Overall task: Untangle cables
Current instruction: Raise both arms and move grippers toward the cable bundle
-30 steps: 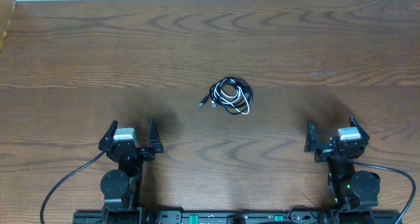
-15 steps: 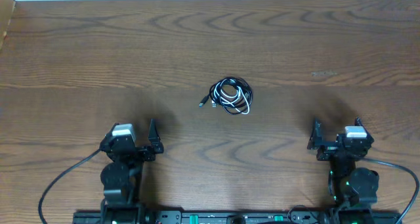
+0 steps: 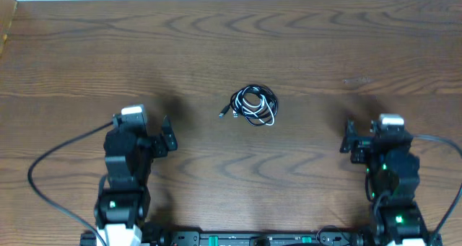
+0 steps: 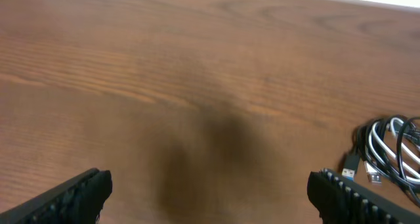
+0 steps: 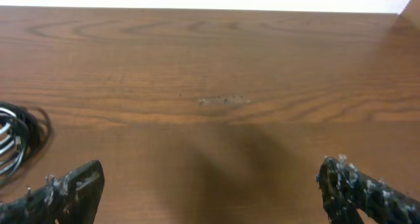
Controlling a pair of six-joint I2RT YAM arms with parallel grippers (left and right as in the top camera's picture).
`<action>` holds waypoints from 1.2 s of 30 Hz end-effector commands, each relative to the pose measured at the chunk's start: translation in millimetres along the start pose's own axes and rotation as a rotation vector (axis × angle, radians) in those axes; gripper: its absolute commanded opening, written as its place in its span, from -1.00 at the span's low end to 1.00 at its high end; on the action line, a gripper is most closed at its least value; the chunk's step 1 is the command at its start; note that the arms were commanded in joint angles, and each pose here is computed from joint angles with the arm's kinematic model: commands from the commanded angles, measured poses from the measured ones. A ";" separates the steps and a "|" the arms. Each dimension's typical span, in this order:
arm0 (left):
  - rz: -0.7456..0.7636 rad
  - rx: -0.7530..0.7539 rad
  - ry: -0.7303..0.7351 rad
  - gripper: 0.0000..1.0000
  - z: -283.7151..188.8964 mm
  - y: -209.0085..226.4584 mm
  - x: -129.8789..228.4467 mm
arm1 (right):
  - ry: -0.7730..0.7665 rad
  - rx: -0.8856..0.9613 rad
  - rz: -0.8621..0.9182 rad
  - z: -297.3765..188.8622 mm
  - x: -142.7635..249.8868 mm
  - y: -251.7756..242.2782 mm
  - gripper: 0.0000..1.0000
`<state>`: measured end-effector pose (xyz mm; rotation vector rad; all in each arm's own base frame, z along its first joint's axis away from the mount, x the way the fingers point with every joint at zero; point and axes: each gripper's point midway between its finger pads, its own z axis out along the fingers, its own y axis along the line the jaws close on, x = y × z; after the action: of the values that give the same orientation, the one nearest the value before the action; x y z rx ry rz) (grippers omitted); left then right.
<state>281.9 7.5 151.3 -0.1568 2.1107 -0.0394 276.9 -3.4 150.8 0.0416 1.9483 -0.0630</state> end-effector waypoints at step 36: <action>-0.194 0.069 0.257 1.00 12.0 -28.0 -46.0 | 0.314 -0.186 -0.016 71.0 -50.8 45.5 0.99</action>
<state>307.7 -10.9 168.5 -0.2929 2.3777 -0.2196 356.9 32.3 157.4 -0.1940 2.2915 0.0543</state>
